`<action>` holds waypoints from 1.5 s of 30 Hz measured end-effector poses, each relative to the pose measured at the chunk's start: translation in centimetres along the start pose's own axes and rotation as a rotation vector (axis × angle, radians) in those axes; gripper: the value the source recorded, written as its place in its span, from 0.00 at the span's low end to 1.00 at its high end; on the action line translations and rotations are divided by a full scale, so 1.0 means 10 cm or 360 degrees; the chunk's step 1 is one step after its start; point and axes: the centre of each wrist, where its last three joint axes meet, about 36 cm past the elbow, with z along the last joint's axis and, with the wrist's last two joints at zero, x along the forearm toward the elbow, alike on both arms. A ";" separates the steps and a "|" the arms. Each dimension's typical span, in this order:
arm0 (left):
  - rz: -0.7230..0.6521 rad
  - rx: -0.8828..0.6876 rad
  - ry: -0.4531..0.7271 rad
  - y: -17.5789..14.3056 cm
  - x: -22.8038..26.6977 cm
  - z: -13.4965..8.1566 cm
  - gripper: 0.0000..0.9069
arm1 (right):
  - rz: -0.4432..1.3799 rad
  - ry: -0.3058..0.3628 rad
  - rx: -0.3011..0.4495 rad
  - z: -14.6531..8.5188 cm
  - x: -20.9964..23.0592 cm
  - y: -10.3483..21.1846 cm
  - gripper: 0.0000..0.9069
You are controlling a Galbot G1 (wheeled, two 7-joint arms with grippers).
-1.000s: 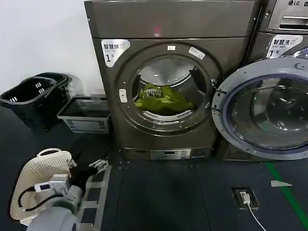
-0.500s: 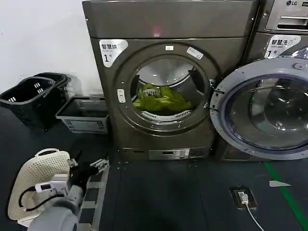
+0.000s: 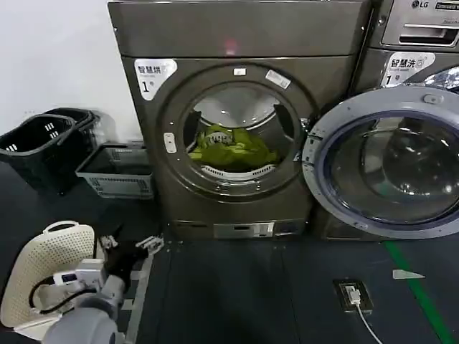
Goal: Grasp the clothes from the dryer.
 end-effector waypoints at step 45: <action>0.0044 -0.0043 0.0017 -0.05 0.00 0.02 1.00 | 0.0050 0.0011 -0.0002 0.07 0.03 -0.06 1.00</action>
